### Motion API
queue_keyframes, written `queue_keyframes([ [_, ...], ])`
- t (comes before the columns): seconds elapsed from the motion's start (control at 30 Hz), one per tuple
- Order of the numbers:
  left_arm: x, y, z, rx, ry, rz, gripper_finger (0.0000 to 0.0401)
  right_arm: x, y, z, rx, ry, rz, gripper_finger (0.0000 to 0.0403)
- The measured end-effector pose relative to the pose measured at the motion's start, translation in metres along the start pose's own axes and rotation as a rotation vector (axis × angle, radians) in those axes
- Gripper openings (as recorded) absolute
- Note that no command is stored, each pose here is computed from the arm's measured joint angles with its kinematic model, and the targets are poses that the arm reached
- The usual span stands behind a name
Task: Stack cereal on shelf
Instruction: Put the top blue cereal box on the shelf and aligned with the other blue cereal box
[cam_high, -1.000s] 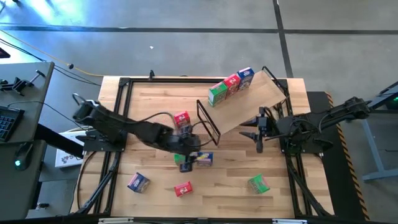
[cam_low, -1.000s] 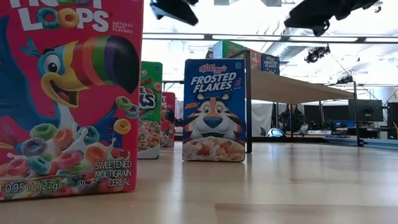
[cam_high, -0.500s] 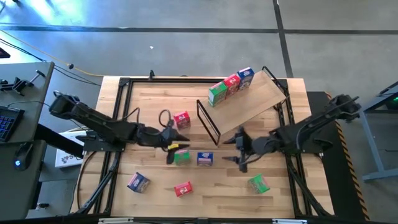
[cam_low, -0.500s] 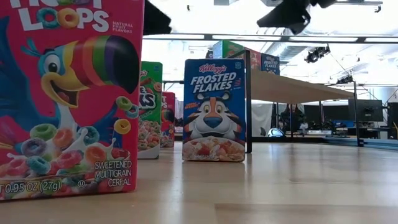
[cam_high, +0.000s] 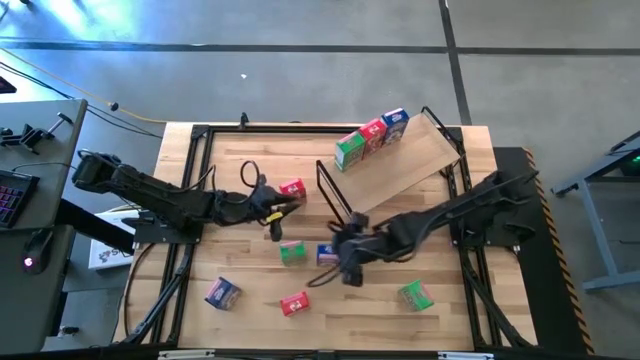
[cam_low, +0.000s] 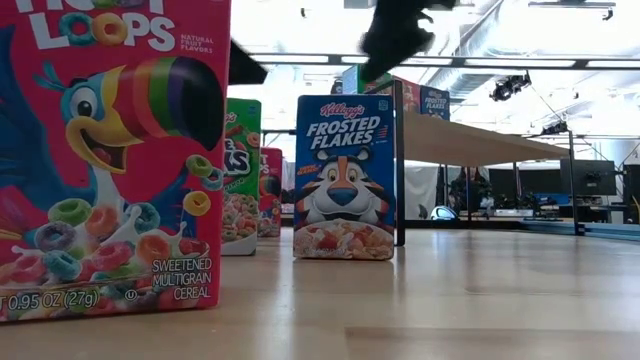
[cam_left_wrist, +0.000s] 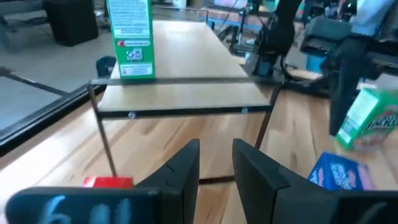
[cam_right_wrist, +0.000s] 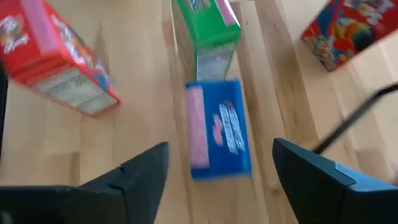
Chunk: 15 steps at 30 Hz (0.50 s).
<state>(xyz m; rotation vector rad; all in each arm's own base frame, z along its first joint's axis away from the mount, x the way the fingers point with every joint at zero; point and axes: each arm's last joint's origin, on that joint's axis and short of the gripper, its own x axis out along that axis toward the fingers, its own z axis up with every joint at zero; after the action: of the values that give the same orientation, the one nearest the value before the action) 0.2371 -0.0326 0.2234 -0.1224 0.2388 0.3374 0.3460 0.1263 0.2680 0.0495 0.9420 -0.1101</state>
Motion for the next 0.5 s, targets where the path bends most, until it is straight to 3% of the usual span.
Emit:
queue_keyframes([
  [0.27,-0.001,0.003,-0.01,0.011,0.027,0.008,0.0085,0.027,0.001,0.027,-0.01,0.144,-0.037,0.0278],
  [0.5,-0.003,0.005,-0.018,-0.014,0.035,0.009,0.0085,0.045,0.0,0.027,0.007,0.226,0.001,0.0278],
])
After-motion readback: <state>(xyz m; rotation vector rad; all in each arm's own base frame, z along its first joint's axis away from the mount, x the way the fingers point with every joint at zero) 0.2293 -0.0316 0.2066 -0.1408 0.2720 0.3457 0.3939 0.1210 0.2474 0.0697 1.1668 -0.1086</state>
